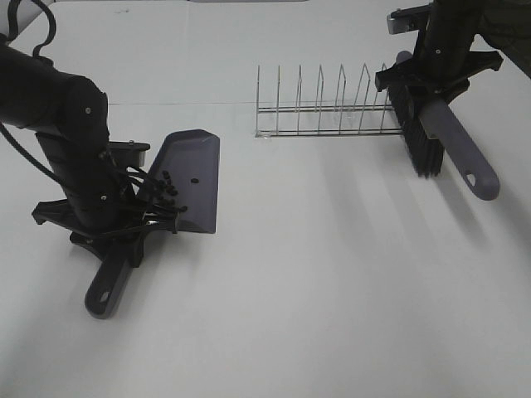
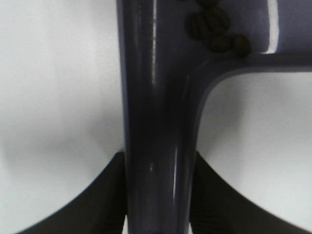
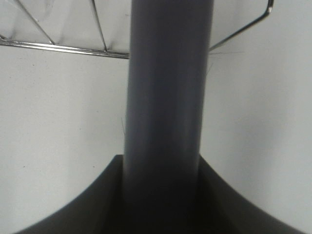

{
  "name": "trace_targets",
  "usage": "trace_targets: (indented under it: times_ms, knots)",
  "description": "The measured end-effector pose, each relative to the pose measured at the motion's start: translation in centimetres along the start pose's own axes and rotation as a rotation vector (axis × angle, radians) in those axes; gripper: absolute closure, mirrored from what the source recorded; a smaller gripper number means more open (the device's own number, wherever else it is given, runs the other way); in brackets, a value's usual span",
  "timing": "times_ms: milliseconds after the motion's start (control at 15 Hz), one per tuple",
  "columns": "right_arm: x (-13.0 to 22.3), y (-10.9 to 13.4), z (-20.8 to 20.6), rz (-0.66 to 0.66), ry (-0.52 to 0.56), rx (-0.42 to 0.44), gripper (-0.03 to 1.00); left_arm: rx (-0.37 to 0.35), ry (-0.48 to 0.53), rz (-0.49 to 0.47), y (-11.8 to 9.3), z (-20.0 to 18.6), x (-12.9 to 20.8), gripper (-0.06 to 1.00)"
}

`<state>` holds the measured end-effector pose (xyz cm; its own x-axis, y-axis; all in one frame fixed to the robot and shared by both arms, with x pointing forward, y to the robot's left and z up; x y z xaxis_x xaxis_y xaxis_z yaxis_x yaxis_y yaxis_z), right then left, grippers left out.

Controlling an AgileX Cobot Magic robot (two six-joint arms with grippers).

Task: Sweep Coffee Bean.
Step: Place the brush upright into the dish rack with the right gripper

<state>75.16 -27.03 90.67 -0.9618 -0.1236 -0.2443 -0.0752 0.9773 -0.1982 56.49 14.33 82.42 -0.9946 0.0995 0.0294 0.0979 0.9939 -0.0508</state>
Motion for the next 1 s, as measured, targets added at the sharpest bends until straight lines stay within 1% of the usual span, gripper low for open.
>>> trace_targets:
  times_ms: [200, 467, 667, 867, 933, 1000]
  knots:
    - [-0.4, 0.0, -0.2, -0.006, -0.023, -0.007, 0.69, 0.0, 0.0, 0.003, 0.0, 0.0, 0.0, 0.62]
    - [-1.6, 0.3, -0.2, -0.002, -0.116, -0.027, 0.69, 0.0, 0.0, 0.006, 0.0, 0.0, 0.0, 0.62]
    - [-1.4, 0.8, 1.7, 0.001, -0.098, -0.032, 0.69, 0.0, 0.0, 0.006, 0.0, 0.0, 0.0, 0.62]
    - [-1.3, 0.5, 2.0, 0.04, -0.088, -0.007, 0.69, 0.0, 0.0, 0.006, 0.0, 0.0, 0.0, 0.62]
    - [-1.3, 0.4, 2.0, 0.055, -0.089, 0.001, 0.67, 0.0, 0.0, 0.006, 0.0, 0.0, 0.0, 0.62]
    - [-1.3, 0.2, 1.9, 0.07, -0.092, 0.014, 0.58, 0.001, 0.0, 0.005, 0.0, 0.0, 0.0, 0.62]
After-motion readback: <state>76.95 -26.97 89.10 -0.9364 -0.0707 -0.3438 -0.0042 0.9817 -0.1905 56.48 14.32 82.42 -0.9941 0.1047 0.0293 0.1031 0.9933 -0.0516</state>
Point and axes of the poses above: a point on each arm's last joint axis where the gripper is mounted, z pointing out along that axis toward the gripper, y along the wrist's bending axis when the last joint is at zero, x = y × z, the point moved 4 cm from there along z, pointing out along that axis toward the gripper
